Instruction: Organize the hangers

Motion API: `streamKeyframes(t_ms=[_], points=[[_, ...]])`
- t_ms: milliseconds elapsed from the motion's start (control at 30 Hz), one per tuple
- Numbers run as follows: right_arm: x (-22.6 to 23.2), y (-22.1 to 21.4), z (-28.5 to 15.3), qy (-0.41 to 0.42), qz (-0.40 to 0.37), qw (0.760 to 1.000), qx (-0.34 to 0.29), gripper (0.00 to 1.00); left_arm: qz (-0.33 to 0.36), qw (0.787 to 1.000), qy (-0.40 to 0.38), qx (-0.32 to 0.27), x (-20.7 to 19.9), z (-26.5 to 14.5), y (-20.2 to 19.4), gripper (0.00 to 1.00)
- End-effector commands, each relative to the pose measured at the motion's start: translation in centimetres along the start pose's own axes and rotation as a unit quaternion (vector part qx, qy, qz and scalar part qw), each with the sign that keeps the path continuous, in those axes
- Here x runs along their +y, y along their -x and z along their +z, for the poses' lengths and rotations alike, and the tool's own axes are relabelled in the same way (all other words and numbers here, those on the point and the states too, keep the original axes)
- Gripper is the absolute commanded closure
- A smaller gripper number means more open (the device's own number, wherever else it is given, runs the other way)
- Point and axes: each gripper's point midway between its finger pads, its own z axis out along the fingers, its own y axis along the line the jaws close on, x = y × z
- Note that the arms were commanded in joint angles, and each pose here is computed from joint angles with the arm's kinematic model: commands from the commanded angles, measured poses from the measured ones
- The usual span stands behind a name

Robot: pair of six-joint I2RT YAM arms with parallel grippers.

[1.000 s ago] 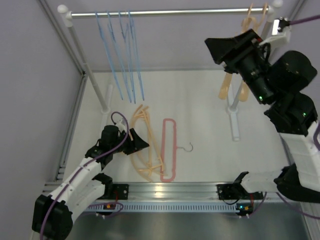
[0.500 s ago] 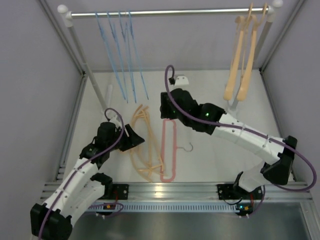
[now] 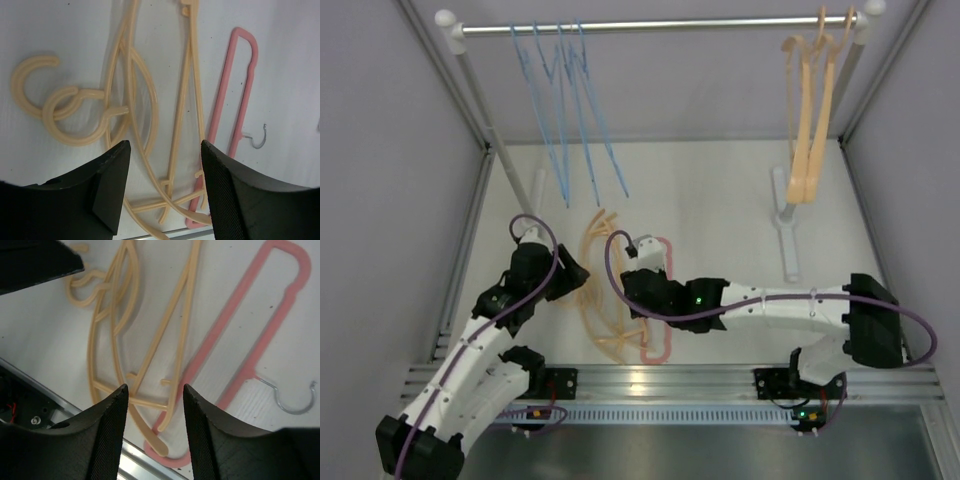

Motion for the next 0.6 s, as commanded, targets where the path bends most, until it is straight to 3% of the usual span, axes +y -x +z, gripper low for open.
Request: streamKeyframes(t_ms=[0, 300, 567], points=[[5.2, 0.1, 0.8, 0.074, 0.01, 0.997, -0.026, 0.54, 0.0, 0.999, 0.01, -0.036, -0.6, -0.7, 2.3, 0.37], [9.0, -4.6, 4.5, 0.133, -0.024, 0.991, 0.009, 0.57, 0.011, 0.998, 0.009, -0.055, -1.0, -1.2, 3.7, 0.35], [9.4, -7.4, 7.1, 0.116, -0.05, 0.991, 0.034, 0.58, 0.011, 0.999, 0.009, -0.052, -0.9, -1.2, 3.4, 0.34]])
